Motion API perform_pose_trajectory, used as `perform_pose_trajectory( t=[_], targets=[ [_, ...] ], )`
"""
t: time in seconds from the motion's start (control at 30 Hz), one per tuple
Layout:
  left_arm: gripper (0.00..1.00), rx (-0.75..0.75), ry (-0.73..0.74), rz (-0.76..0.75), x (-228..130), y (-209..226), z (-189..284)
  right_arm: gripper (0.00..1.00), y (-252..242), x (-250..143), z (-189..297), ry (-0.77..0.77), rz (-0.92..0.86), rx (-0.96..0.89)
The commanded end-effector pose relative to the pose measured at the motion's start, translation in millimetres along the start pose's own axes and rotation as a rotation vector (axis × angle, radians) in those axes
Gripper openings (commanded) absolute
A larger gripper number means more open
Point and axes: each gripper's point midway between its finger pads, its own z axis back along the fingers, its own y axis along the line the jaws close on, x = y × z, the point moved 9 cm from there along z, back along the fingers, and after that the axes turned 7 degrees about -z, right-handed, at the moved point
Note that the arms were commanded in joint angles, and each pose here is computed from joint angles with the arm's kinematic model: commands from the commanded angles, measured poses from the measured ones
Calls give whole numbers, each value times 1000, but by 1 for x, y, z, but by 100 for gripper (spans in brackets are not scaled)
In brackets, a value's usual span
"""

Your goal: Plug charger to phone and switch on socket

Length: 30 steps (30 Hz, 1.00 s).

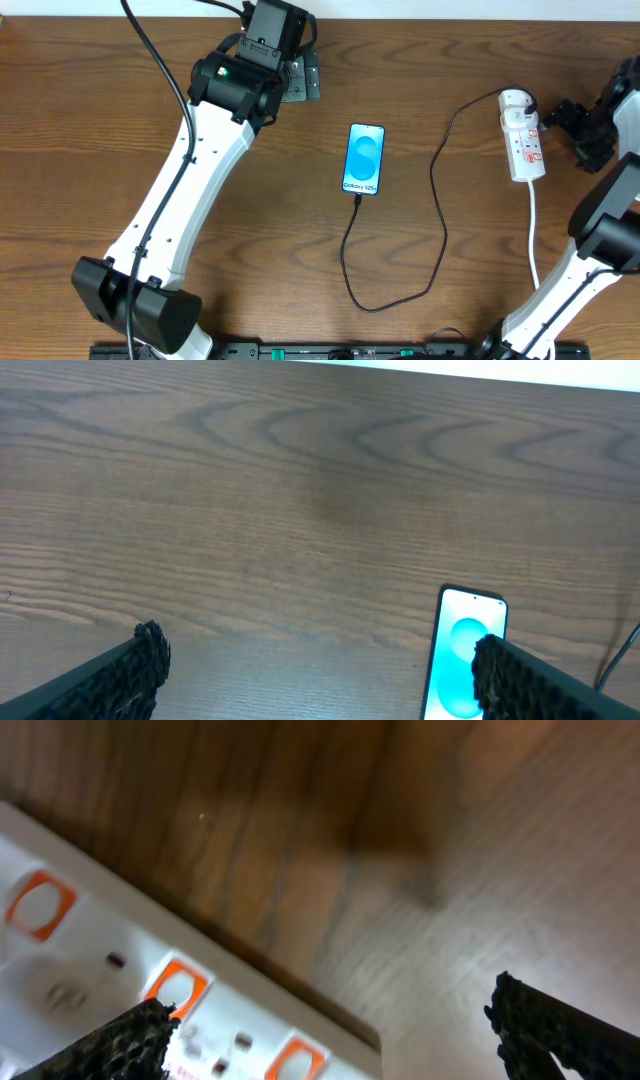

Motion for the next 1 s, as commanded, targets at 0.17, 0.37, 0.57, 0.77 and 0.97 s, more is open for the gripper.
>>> perform_pose_trajectory(
  t=[0.17, 0.37, 0.57, 0.77, 0.97],
  targets=[
    [97, 25, 0, -14, 0, 2, -2, 99, 4, -1, -28, 58, -2, 39],
    [97, 25, 0, -14, 0, 2, -2, 99, 8, -3, -32, 92, -2, 83],
    [97, 25, -1, -14, 0, 2, -2, 99, 8, -7, -31, 123, -6, 91],
    [97, 25, 0, -14, 0, 2, -2, 99, 7, -9, -31, 134, -6, 85],
    [98, 25, 0, -14, 0, 2, -2, 99, 8, -12, -32, 144, -2, 79]
  ],
)
